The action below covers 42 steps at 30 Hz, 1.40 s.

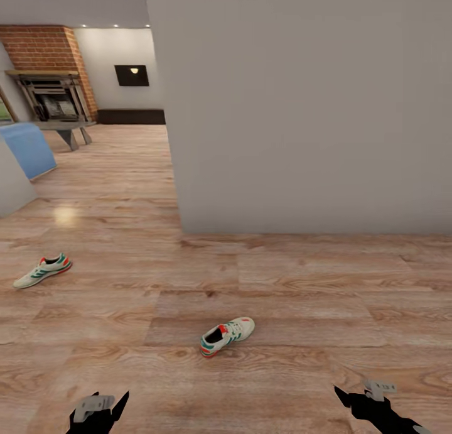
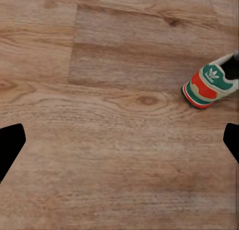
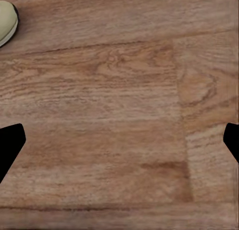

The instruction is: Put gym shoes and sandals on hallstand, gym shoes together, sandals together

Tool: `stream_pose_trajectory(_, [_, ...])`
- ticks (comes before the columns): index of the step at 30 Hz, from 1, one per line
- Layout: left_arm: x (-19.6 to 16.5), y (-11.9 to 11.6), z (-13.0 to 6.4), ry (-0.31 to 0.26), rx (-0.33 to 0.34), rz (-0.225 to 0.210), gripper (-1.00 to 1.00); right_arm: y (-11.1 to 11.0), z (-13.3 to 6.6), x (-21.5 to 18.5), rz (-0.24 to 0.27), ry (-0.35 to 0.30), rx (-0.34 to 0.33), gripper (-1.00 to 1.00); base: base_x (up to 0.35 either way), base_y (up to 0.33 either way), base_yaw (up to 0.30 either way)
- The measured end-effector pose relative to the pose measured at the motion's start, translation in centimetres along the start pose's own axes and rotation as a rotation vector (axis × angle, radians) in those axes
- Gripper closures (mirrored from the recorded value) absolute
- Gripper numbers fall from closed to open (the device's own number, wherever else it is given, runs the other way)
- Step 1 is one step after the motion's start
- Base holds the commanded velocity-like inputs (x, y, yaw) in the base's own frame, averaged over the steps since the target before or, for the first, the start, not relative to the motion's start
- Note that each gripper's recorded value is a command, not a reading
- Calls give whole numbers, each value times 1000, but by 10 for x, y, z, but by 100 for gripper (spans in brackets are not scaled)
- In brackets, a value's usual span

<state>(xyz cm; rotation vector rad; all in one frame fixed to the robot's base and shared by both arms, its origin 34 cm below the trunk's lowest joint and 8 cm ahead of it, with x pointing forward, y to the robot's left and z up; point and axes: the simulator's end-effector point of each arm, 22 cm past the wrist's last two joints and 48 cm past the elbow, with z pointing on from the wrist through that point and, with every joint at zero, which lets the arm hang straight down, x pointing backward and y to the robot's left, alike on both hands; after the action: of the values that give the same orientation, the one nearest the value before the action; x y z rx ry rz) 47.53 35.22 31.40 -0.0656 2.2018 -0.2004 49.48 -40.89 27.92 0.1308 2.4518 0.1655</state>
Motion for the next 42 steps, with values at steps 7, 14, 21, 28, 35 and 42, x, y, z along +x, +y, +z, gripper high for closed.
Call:
stream_pose_trajectory(7, [0, 0, 0, 0, 0, 0, -100, 0, 0, 0, 0, 0, 0, -100, 1, 5, -267])
stream_pose_trajectory(14, [0, 0, 0, 0, 0, 1, -100, 0, 0, 0, 0, 0, 0, -100, 0, 1, -268])
stream_pose_trajectory(21, [0, 0, 0, 0, 0, 0, -100, 0, 0, 0, 0, 0, 0, -100, 0, 0, -267])
stream_pose_trajectory(28, [0, 0, 0, 0, 0, 1, -100, 0, 0, 0, 0, 0, 0, -100, 0, 0, -267])
stream_pose_trajectory(35, [0, 0, 0, 0, 0, 0, -100, 0, 0, 0, 0, 0, -1, -100, 0, 0, -268])
stream_pose_trajectory(42, [0, 0, 0, 0, 0, 0, -100, 0, 0, 0, 0, 0, 0, -100, 0, 0, -268])
